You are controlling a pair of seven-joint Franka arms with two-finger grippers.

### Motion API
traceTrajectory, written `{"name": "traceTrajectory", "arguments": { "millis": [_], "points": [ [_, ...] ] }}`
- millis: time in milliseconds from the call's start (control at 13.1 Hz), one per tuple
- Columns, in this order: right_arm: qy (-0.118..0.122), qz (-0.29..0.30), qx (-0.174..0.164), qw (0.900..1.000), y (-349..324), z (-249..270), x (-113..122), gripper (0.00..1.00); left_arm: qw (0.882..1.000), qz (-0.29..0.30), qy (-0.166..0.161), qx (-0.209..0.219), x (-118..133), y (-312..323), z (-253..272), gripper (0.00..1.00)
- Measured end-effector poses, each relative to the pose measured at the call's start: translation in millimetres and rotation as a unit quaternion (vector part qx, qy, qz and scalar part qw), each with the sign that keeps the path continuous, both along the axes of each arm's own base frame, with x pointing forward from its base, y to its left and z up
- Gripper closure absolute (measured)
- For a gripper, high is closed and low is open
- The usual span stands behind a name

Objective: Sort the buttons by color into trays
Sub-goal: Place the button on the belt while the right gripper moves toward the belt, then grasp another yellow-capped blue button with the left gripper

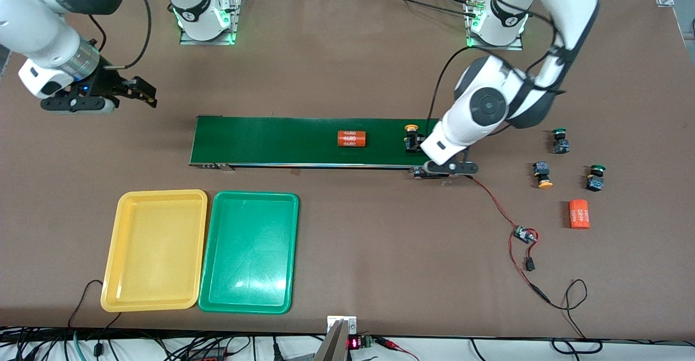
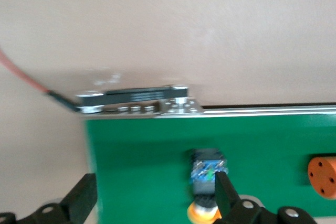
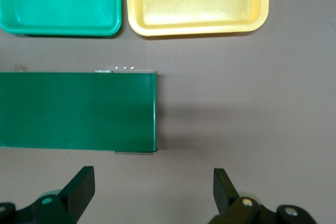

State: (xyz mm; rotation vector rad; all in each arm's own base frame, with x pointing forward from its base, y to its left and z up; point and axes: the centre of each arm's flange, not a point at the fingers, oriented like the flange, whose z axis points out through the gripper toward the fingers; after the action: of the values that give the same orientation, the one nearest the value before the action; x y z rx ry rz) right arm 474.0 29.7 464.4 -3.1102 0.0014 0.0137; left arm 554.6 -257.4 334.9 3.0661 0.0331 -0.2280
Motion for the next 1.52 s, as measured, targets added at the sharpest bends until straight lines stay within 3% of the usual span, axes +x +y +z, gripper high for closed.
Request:
{"name": "traceTrajectory", "arguments": {
  "millis": [152,305,457,686,914,1295,1524],
  "points": [
    [-0.002,-0.009,0.001,1.000,23,1,-6,0.00,1.000,0.024,-0.003,0.017,17,32,41,0.00],
    [-0.001,-0.004,0.000,1.000,51,0,-10,0.00,0.999,0.031,-0.006,0.025,35,82,45,0.00],
    [-0.004,0.004,0.000,1.000,65,0,-12,0.00,0.999,0.029,0.000,0.043,51,152,31,0.00],
    [0.000,0.007,0.000,1.000,85,-5,-15,0.00,0.994,-0.010,-0.001,0.105,64,243,6,0.00],
    [0.000,-0.024,0.000,1.000,133,-15,-22,0.00,0.994,0.006,-0.016,0.112,73,290,-40,0.00],
    [0.001,-0.047,-0.001,0.999,198,-39,-35,0.00,0.995,0.003,-0.027,0.096,43,304,-126,0.00],
    [0.000,-0.037,-0.001,0.999,218,-50,-38,0.00,0.996,-0.002,-0.010,0.091,23,303,-153,0.00]
  ]
}}
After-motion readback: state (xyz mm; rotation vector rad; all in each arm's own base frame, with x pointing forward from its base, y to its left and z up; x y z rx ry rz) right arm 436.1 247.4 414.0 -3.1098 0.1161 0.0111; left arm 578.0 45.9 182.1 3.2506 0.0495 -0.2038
